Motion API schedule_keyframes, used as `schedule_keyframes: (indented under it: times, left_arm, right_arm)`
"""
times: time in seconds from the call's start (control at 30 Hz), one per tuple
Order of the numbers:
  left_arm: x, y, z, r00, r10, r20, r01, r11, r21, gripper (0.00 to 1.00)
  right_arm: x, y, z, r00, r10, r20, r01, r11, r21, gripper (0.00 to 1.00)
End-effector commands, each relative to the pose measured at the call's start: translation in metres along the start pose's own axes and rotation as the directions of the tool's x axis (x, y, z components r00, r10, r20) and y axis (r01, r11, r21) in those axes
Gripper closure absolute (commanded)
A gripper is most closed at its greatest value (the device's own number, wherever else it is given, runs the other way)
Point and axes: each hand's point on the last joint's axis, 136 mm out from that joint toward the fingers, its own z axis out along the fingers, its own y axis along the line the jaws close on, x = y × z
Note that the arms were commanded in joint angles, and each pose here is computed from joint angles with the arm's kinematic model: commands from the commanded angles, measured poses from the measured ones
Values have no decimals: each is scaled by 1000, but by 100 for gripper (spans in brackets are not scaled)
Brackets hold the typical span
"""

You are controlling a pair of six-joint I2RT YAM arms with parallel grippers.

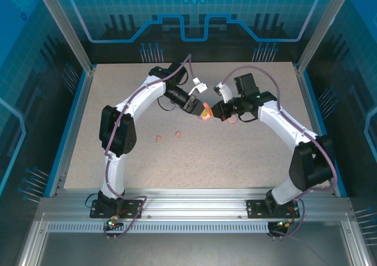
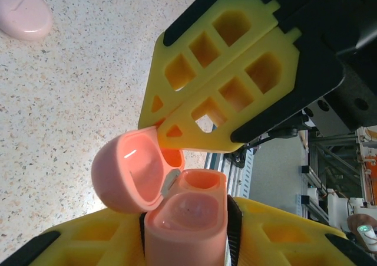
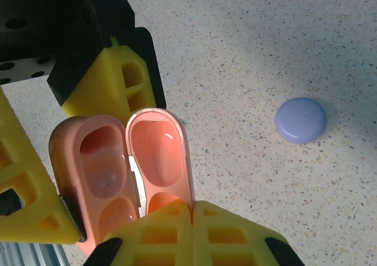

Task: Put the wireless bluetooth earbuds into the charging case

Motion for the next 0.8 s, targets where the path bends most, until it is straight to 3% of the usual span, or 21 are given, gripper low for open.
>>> schedule_keyframes:
  times: [0.0,0.6,0.77]
  left_arm:
    - [-8,-13,-4,999,31,23,-32,999,37,63]
    - [-13,-16,-15,998,32,58,-36,997,69,76]
    - [-12,-17,-16,998,32,58,-36,997,70,68]
  right_arm:
    - [-8,8,0,1000,-29,6,29,999,-24,100]
    - [-8,4,1,1000,-29,4,29,1000,-10,100]
    - [-9,5,0,999,-33,7,33,999,-10,100]
